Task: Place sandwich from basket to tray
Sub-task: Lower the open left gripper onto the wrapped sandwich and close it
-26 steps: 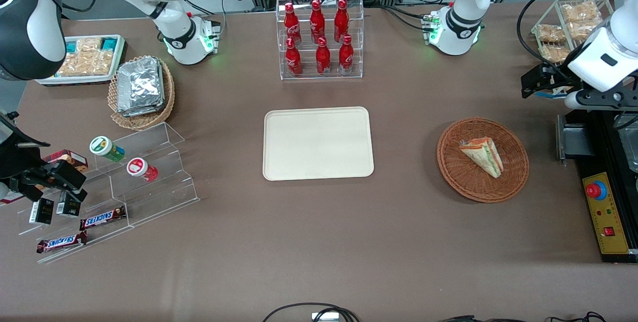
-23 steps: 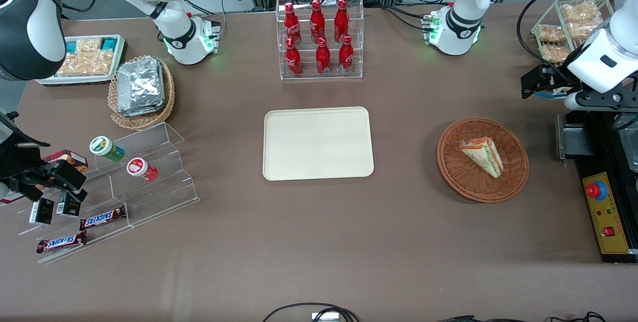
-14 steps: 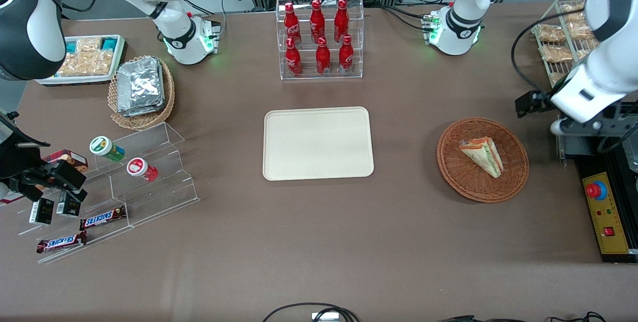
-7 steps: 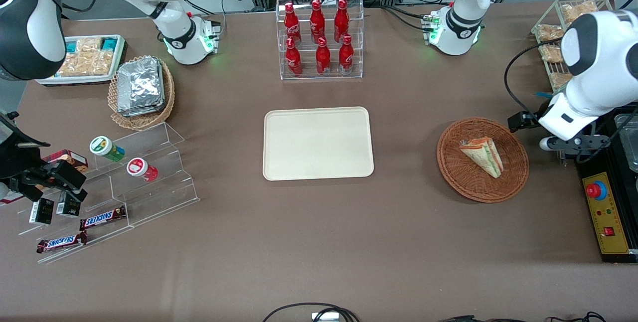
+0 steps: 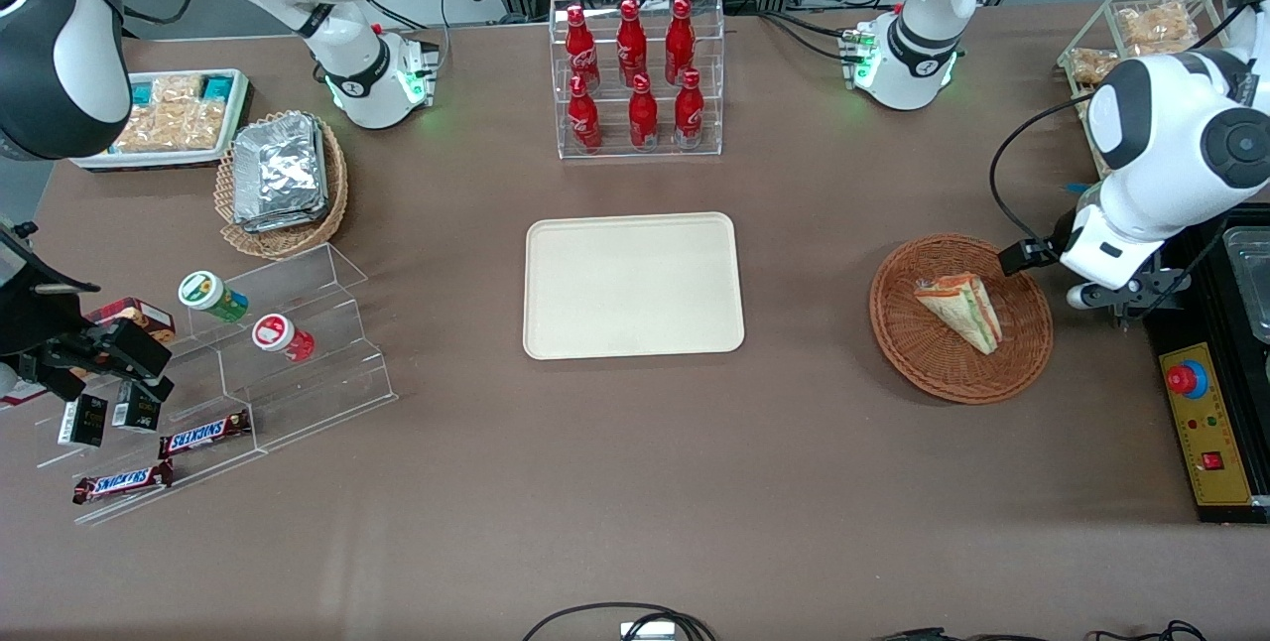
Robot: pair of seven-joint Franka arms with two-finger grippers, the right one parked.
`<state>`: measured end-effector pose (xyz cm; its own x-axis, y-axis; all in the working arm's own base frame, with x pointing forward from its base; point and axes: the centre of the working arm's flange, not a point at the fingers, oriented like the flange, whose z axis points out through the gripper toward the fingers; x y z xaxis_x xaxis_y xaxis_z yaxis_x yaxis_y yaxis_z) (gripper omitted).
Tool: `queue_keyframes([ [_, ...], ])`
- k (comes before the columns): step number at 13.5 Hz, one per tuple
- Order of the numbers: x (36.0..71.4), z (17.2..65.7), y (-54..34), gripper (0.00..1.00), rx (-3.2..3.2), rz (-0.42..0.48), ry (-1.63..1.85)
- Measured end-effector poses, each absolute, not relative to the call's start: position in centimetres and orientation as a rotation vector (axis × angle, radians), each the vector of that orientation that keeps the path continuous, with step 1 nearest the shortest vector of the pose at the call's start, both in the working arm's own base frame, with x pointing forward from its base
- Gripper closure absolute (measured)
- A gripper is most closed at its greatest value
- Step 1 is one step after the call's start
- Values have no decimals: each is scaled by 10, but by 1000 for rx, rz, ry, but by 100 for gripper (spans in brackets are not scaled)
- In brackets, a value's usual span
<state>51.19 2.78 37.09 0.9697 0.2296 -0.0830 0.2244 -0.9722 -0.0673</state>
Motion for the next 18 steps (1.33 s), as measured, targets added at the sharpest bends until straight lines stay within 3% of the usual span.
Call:
queue_keyframes([
  [9, 502, 286, 18, 0, -3028, 64, -714],
  [18, 502, 264, 1, 0, -3017, 80, -784],
])
